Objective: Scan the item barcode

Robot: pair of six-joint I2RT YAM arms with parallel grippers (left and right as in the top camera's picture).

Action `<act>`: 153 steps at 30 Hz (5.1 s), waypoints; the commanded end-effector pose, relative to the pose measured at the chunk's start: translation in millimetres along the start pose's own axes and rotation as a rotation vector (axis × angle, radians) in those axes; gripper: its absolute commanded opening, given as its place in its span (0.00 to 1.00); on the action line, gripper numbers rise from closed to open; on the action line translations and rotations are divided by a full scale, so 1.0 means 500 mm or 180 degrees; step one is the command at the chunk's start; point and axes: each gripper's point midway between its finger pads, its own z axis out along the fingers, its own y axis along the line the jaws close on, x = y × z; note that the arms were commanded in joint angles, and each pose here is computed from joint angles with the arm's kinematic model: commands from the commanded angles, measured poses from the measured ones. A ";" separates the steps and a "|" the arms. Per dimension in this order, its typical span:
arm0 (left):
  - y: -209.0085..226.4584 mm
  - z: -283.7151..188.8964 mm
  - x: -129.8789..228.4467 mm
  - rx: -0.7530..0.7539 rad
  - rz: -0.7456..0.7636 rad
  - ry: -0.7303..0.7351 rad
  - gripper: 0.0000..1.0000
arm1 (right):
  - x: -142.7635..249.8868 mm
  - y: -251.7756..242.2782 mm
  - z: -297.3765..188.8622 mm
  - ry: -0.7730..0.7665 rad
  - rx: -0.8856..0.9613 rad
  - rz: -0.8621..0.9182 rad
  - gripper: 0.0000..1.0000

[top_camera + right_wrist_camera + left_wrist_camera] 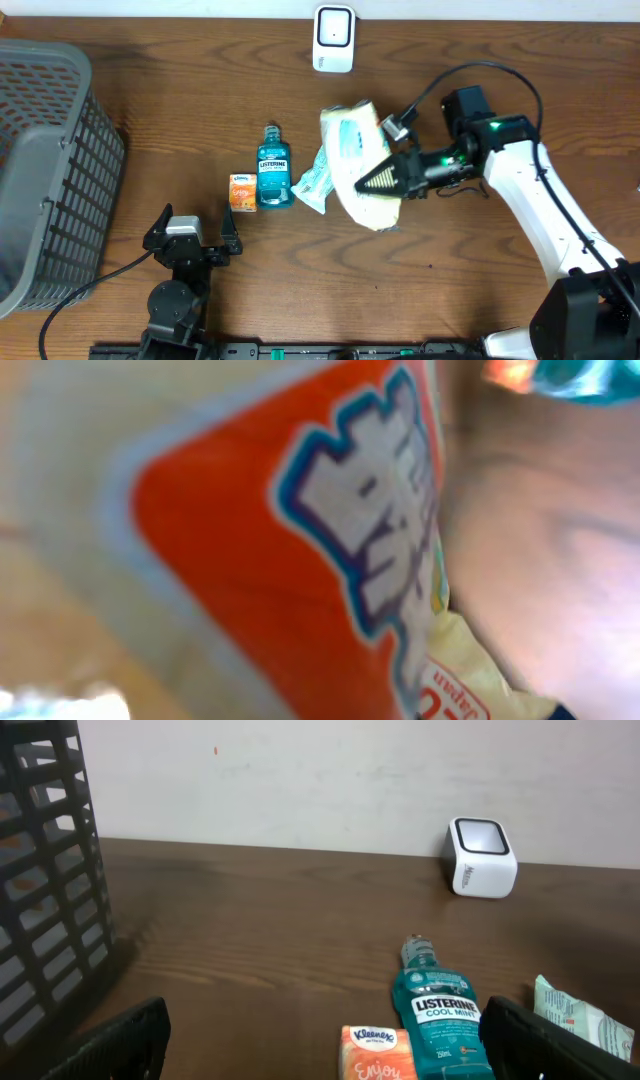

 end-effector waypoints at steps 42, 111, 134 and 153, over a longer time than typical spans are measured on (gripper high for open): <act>0.004 0.002 0.034 -0.0027 0.0044 0.0151 0.98 | -0.350 -0.030 -0.077 -0.1920 0.1498 -0.1602 0.01; 0.004 0.002 0.034 -0.0027 0.0044 0.0151 0.98 | -0.111 -0.487 -1.068 -0.3245 0.5320 0.2346 0.89; 0.004 0.002 0.034 -0.0027 0.0044 0.0151 0.98 | -0.269 -0.311 -0.220 -0.1802 0.3603 0.2397 0.99; 0.004 0.002 0.034 -0.0027 0.0044 0.0151 0.98 | -0.249 -0.308 0.152 -0.1144 0.3981 0.0464 0.58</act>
